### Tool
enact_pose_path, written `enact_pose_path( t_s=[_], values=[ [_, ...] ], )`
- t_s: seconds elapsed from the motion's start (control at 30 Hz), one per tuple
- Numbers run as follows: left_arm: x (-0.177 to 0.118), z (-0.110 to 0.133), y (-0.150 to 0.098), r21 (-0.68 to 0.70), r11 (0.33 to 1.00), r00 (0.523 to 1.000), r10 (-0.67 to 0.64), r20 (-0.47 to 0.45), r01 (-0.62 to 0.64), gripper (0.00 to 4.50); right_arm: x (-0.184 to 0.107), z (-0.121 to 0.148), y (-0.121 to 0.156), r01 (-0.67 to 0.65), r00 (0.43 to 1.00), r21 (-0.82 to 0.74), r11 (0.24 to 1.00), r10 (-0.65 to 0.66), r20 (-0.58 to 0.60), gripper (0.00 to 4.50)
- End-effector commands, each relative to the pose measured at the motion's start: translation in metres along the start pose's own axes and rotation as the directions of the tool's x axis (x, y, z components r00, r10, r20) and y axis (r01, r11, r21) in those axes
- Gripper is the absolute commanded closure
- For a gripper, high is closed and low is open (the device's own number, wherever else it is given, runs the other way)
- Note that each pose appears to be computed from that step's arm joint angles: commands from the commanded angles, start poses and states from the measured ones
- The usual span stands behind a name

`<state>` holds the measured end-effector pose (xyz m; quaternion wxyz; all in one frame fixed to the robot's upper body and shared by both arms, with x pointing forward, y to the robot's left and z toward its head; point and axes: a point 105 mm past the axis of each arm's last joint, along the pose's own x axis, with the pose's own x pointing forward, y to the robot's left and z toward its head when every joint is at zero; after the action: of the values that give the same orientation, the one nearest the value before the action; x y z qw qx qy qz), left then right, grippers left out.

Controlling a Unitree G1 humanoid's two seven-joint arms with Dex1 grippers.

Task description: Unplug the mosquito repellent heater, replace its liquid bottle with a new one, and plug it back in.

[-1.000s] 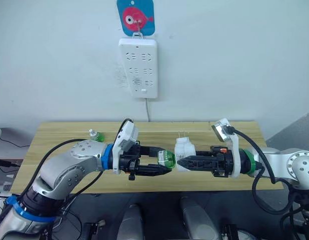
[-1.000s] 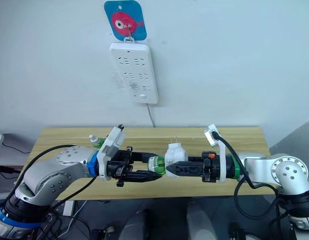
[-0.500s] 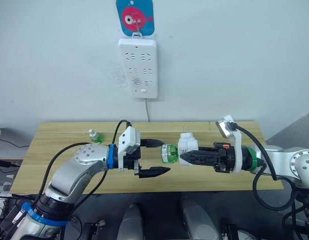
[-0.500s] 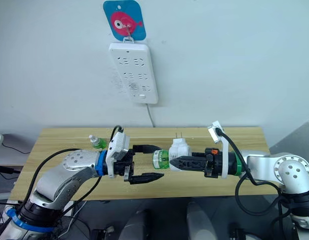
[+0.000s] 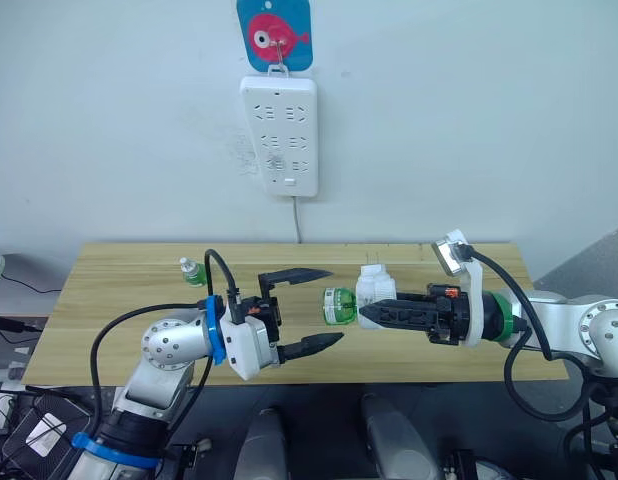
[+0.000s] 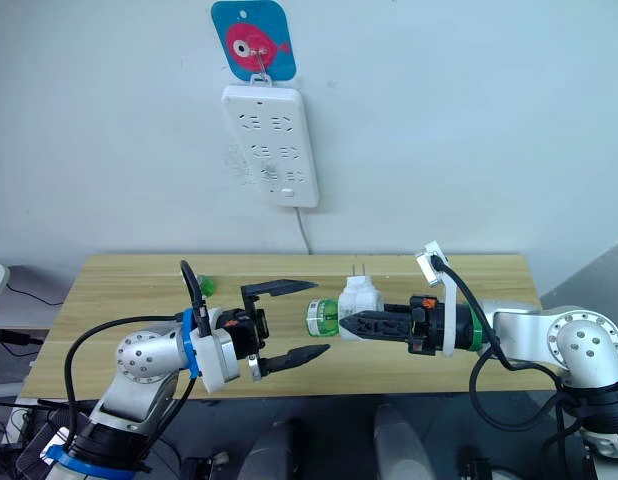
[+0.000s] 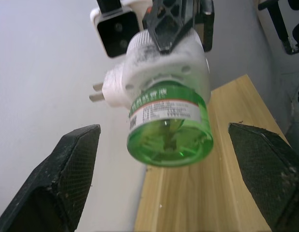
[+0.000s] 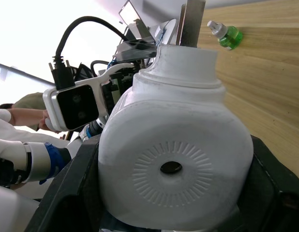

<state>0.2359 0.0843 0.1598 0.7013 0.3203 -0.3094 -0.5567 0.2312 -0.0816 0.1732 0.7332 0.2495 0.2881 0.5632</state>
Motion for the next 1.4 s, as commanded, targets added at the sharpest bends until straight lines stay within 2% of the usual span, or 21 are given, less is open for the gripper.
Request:
enact_pose_path(
  t_s=[0.03,0.1,0.3,0.4,0.43,0.5,0.57,0.6,0.67,0.77,0.93,1.0,1.17,1.3,1.4],
  values=[
    [0.005,0.001,-0.001,0.017,1.000,1.000,-0.014,0.015,0.014,0.19,-0.001,0.005,0.012,-0.042,0.999,-0.027,0.999,0.043,0.022,1.44],
    [0.007,-0.001,-0.002,-0.012,1.000,0.999,-0.027,0.017,0.027,0.51,-0.001,0.005,0.012,-0.044,0.999,-0.029,0.999,0.044,0.023,1.44],
    [0.010,-0.002,-0.001,-0.071,0.997,1.000,-0.024,0.008,0.024,2.23,0.000,0.006,0.013,-0.045,0.999,-0.031,0.998,0.046,0.027,1.44],
    [0.010,0.000,0.000,-0.106,0.993,0.999,-0.043,0.002,0.043,2.26,0.000,0.006,0.013,-0.045,0.999,-0.032,0.998,0.046,0.028,1.44],
    [0.010,0.001,-0.002,-0.186,0.980,0.997,-0.080,-0.009,0.077,2.26,0.000,0.006,0.013,-0.045,0.999,-0.032,0.998,0.046,0.027,1.44],
    [0.007,-0.001,-0.006,-0.439,0.888,0.984,-0.175,-0.041,0.139,2.26,0.000,0.006,0.013,-0.045,0.999,-0.032,0.998,0.046,0.025,1.44],
    [0.003,0.004,0.002,-0.692,0.708,0.976,-0.217,-0.028,0.138,2.26,-0.001,0.005,0.012,-0.045,0.999,-0.032,0.998,0.045,0.021,1.44],
    [0.001,0.007,0.006,-0.750,0.646,0.972,-0.234,-0.015,0.144,2.26,-0.001,0.005,0.012,-0.045,0.999,-0.032,0.998,0.045,0.018,1.44],
    [-0.001,0.011,0.009,-0.806,0.570,0.964,-0.265,0.005,0.161,2.26,-0.001,0.005,0.012,-0.046,0.999,-0.033,0.998,0.046,0.015,1.44],
    [-0.005,0.005,0.010,-0.845,0.513,0.957,-0.291,-0.006,0.150,2.26,0.000,0.005,0.012,-0.050,0.999,-0.036,0.998,0.051,0.008,1.44],
    [-0.001,-0.013,0.005,-0.777,0.619,0.955,-0.285,-0.086,0.115,2.26,0.001,0.005,0.012,-0.051,0.999,-0.040,0.998,0.051,0.008,1.44],
    [0.003,-0.018,0.008,-0.742,0.663,0.962,-0.254,-0.105,0.094,1.50,0.001,0.005,0.012,-0.049,0.999,-0.039,0.998,0.049,0.010,1.44],
    [0.003,-0.020,0.004,-0.655,0.746,0.962,-0.252,-0.110,0.121,0.04,0.001,0.005,0.013,-0.046,0.999,-0.035,0.998,0.047,0.016,1.44],
    [-0.004,-0.023,-0.008,-0.598,0.785,0.947,-0.294,-0.127,0.163,0.00,0.001,0.005,0.013,-0.045,0.999,-0.034,0.998,0.046,0.020,1.44],
    [-0.010,-0.030,-0.011,-0.437,0.887,0.953,-0.247,-0.173,0.151,0.00,0.001,0.005,0.013,-0.045,0.999,-0.033,0.998,0.045,0.023,1.44]
  ],
)
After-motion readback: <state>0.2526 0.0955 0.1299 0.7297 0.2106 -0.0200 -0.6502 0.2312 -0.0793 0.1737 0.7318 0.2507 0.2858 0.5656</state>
